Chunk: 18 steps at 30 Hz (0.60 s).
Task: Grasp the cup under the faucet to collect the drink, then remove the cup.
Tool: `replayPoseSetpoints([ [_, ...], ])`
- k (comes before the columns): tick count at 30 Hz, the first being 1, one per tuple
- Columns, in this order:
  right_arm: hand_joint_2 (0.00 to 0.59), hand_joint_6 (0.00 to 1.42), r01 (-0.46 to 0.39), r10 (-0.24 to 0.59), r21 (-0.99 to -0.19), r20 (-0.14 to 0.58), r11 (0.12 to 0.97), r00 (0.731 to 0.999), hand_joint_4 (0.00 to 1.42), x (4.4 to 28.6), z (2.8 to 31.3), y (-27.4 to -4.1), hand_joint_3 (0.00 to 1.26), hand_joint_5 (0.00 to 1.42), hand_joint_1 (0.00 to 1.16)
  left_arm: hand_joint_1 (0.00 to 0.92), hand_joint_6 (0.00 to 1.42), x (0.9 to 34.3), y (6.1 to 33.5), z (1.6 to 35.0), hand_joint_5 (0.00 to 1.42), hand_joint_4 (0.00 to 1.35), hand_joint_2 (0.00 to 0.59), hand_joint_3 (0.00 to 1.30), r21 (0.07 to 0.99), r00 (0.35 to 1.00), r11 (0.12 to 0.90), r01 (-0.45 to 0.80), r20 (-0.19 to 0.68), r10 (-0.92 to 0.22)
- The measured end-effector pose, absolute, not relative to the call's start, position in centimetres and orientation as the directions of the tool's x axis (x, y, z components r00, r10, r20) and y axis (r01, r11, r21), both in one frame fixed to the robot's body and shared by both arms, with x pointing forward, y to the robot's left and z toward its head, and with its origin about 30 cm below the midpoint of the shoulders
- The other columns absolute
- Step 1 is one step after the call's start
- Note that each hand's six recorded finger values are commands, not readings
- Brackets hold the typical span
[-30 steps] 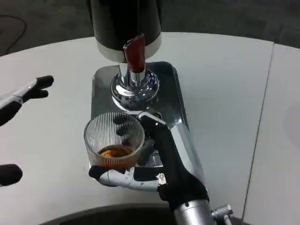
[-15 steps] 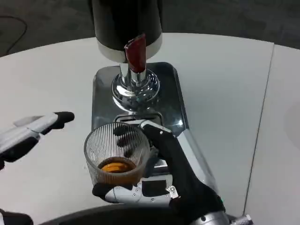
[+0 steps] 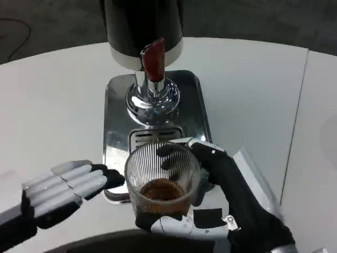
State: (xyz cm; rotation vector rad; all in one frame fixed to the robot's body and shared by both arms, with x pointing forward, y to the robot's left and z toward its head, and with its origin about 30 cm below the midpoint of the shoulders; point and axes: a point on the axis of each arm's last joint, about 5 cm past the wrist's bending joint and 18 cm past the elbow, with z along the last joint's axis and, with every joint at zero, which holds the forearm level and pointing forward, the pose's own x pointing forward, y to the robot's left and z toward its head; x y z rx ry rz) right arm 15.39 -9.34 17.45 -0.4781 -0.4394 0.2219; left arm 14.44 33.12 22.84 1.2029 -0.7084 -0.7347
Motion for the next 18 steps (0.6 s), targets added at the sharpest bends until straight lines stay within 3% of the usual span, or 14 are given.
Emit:
replayPoseSetpoints([
  [18, 0.113, 1.0, -0.048, 0.272, -0.544, 0.34, 0.837, 0.9, 0.8, 12.7, 19.5, -13.5, 0.76, 1.01, 0.92, 0.0, 0.0, 14.1, 30.5, 24.2, 0.0, 0.0, 0.105, 0.0, 0.995, 0.468, 0.052, 0.083, 0.007, -0.884],
])
